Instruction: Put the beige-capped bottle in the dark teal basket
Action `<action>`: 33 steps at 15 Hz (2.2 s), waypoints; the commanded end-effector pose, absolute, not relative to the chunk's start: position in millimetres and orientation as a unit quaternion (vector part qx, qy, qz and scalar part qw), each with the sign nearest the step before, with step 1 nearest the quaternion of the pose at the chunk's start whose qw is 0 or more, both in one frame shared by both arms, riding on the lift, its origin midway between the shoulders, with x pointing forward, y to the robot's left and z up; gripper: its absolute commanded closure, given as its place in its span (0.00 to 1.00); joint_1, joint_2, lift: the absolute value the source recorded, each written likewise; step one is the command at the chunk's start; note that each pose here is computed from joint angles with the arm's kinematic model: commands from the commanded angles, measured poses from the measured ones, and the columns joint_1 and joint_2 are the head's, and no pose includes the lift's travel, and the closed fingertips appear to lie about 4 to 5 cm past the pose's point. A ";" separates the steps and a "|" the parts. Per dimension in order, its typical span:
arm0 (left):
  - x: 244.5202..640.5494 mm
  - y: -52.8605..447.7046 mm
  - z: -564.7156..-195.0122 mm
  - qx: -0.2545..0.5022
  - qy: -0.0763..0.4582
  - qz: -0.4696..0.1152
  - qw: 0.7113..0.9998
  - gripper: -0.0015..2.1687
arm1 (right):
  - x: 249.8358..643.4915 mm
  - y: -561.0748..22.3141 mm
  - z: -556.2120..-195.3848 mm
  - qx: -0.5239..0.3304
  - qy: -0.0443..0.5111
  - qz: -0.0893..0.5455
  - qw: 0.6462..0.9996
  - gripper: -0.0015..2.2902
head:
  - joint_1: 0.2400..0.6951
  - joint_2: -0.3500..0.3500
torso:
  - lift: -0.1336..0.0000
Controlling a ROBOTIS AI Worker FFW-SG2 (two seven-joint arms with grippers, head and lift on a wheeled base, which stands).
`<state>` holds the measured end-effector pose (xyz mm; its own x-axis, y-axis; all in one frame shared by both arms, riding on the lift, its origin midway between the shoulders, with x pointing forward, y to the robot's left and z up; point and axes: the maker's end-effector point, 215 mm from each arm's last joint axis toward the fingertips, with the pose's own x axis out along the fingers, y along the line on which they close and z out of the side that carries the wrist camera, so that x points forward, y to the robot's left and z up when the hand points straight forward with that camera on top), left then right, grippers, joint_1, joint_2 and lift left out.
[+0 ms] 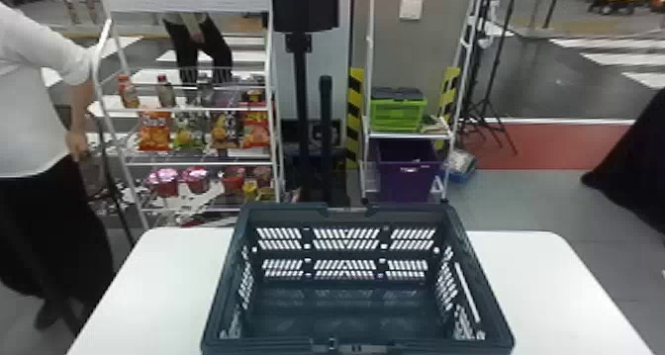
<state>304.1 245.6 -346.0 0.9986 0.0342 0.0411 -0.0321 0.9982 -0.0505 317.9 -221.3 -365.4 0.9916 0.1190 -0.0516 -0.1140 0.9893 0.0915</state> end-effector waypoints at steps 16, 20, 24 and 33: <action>304.7 244.9 -350.5 -0.022 -0.012 0.015 1.000 0.07 | 367.1 -201.6 -308.0 0.042 0.034 0.082 0.995 1.00 | 0.57 0.50 | 1.00; 302.6 245.5 -351.6 -0.022 -0.011 0.016 1.000 0.07 | 414.4 -185.7 -302.8 0.027 0.093 0.095 0.991 1.00 | 0.57 0.50 | 1.00; 299.5 247.6 -353.4 -0.022 -0.010 0.018 1.000 0.07 | 450.3 -166.2 -321.6 0.004 0.190 0.111 0.975 1.00 | 0.57 0.50 | 1.00; 298.5 247.1 -353.9 -0.023 -0.012 0.017 1.000 0.07 | 494.3 -95.6 -368.0 -0.057 0.352 0.162 0.920 1.00 | 0.57 0.50 | 1.00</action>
<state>298.8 247.1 -353.6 0.9991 0.0353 0.0226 -0.0342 0.9984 -0.0460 485.6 -107.9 -360.7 0.7218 0.2510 -0.6450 -0.3267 0.9451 0.0022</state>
